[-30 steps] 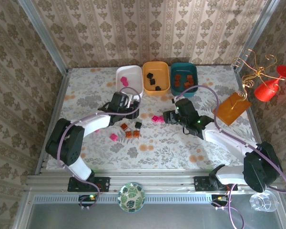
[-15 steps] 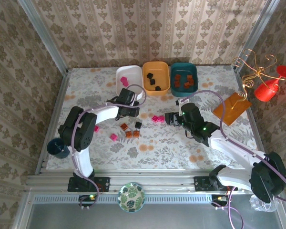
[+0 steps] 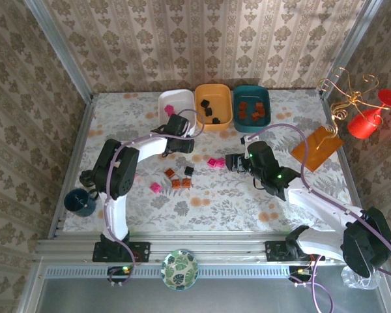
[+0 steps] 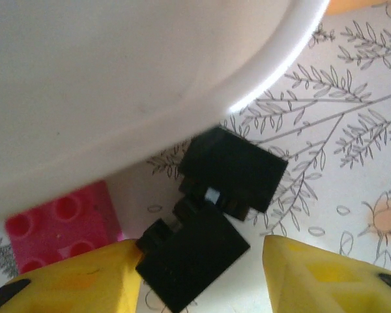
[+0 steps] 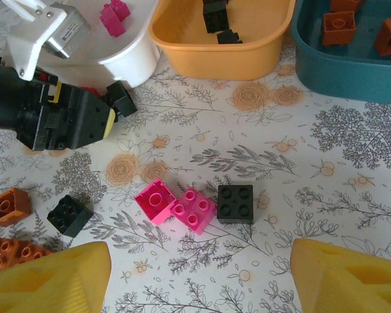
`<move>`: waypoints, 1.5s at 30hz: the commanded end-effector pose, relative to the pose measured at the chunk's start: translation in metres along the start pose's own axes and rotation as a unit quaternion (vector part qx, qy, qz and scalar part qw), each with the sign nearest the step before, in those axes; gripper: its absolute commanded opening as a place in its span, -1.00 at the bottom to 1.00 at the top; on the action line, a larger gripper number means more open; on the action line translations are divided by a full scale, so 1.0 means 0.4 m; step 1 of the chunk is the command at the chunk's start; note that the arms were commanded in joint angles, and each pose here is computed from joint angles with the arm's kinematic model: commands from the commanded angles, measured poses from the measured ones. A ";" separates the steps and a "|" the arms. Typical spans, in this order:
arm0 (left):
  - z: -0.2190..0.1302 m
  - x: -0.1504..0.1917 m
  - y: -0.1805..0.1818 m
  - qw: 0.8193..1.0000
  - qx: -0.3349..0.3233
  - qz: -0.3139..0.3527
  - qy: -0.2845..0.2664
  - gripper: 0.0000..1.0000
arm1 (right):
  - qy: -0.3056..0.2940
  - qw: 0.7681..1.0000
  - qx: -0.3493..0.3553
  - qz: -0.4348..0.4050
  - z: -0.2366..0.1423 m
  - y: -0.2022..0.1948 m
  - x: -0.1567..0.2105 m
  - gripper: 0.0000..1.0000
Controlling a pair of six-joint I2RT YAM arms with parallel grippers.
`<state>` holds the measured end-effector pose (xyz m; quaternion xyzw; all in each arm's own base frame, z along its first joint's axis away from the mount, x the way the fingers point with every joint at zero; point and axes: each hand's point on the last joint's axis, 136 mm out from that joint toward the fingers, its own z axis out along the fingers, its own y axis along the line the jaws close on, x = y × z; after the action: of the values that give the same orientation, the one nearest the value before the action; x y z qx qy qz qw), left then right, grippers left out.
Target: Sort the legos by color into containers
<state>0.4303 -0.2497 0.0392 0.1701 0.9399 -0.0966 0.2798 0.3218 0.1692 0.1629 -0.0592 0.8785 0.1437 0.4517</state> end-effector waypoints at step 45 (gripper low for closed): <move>-0.067 -0.366 -0.181 0.983 0.036 0.036 -0.178 -0.30 | -0.031 0.999 0.023 0.012 -0.017 -0.031 -0.006 0.49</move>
<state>0.4883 -0.3432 0.1536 0.2059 0.8637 -0.1440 0.4369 0.3195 0.1617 0.1571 -0.0499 0.8765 0.1340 0.4597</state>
